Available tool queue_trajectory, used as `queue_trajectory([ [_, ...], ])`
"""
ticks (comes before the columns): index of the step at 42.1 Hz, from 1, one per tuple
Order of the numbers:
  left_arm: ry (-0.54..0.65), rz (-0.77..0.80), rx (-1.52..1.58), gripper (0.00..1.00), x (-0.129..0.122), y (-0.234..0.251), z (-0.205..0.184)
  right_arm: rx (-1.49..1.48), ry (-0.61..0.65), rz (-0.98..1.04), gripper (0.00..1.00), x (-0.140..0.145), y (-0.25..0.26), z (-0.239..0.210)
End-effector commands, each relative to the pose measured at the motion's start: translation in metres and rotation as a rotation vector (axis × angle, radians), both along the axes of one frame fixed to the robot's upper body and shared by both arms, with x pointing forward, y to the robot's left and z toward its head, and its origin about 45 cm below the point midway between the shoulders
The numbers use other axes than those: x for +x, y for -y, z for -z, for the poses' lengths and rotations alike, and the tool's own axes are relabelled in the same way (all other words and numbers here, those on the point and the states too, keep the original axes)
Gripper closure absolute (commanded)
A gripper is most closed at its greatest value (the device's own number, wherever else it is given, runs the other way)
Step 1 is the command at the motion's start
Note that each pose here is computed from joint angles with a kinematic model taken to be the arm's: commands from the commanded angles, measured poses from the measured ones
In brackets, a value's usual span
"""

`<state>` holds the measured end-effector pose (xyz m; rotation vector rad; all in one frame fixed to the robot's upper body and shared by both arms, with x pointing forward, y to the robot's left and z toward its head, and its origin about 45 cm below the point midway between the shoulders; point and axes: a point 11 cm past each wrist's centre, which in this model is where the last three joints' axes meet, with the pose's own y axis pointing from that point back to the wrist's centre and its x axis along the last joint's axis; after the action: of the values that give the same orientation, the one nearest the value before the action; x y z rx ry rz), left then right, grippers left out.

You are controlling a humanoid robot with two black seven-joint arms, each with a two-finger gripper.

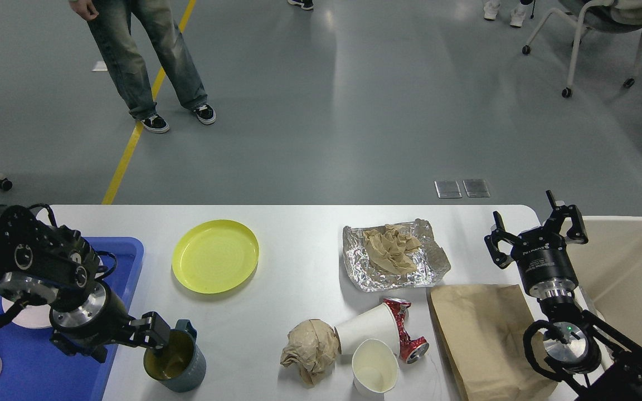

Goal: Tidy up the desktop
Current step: 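Close the left gripper around the dark teal mug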

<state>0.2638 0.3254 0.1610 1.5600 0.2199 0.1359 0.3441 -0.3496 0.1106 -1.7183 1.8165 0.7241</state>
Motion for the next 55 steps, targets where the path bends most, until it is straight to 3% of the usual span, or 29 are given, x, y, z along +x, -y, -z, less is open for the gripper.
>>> queue_trajectory([
  [1,0.033,0.006,0.01,0.08,-0.007,0.004,0.021,0.0,0.0,-0.001,0.0,0.0,0.0,0.0],
  [8,0.067,-0.014,0.027,0.13,-0.005,-0.001,0.029,0.0,0.001,0.001,0.0,0.0,0.0,0.0],
  [14,0.058,-0.025,0.029,0.26,-0.008,-0.004,0.036,-0.001,0.0,0.0,0.0,0.0,0.001,0.0],
  [19,0.07,-0.036,0.006,0.27,-0.005,0.0,0.041,-0.001,0.0,0.0,0.0,0.0,0.001,0.0],
  [29,0.073,-0.05,0.005,0.53,-0.004,-0.002,0.05,0.0,0.001,0.001,0.0,0.0,0.0,0.0],
  [31,0.079,-0.054,-0.003,0.64,-0.002,0.0,0.052,0.0,0.001,0.001,0.0,0.0,0.0,0.0],
  [39,0.075,-0.061,-0.026,0.87,-0.002,0.006,0.053,0.001,0.001,-0.001,0.0,0.0,0.0,0.0],
  [55,0.063,-0.065,-0.019,0.99,-0.004,0.001,0.052,0.0,0.0,-0.001,0.0,0.0,0.0,0.0],
])
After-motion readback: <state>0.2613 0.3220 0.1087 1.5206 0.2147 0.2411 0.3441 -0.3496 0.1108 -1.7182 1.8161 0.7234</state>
